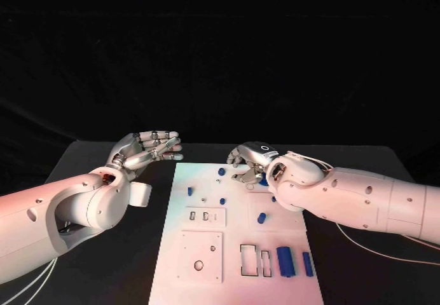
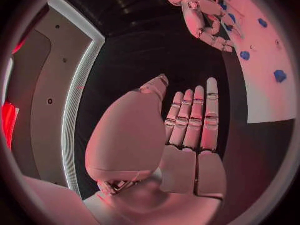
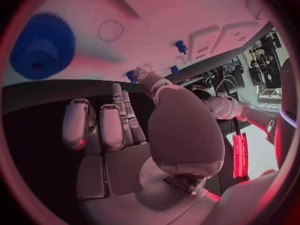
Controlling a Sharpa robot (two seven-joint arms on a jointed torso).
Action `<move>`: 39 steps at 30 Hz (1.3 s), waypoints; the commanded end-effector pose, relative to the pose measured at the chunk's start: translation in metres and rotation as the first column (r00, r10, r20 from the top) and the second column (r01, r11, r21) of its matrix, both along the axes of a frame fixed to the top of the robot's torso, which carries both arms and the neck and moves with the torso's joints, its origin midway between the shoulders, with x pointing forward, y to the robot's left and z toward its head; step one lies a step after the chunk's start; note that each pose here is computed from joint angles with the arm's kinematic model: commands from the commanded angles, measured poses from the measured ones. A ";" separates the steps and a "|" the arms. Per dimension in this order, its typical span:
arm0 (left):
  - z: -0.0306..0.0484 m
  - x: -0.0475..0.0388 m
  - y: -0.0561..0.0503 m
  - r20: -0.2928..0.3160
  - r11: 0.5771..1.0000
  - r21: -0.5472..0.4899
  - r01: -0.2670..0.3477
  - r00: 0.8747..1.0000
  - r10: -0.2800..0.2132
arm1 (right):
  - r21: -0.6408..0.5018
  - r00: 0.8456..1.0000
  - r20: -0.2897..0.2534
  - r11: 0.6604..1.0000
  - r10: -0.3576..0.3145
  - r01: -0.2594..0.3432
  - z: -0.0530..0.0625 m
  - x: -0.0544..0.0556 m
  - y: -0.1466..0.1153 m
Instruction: Assemble the parts on the task board
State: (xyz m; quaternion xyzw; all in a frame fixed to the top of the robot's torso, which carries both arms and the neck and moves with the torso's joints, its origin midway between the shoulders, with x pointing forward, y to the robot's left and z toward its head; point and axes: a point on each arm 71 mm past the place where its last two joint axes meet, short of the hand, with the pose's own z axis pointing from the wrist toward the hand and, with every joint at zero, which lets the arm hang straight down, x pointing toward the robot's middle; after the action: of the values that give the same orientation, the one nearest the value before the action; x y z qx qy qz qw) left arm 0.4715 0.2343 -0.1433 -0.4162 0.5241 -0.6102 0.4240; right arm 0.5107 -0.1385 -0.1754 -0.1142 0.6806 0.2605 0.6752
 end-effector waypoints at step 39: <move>0.0000 0.0017 0.002 -0.002 1.000 -0.008 0.012 1.000 -0.012 | 0.044 0.932 -0.281 0.967 -0.228 0.250 -0.007 -0.002 -0.093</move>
State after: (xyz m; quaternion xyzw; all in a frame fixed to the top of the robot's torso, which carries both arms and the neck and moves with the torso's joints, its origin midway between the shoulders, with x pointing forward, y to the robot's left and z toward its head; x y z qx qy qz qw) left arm 0.4739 0.2390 -0.1448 -0.4191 0.5249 -0.6066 0.4253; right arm 0.5084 -0.2317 -0.1802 0.0337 0.7572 0.2191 0.6144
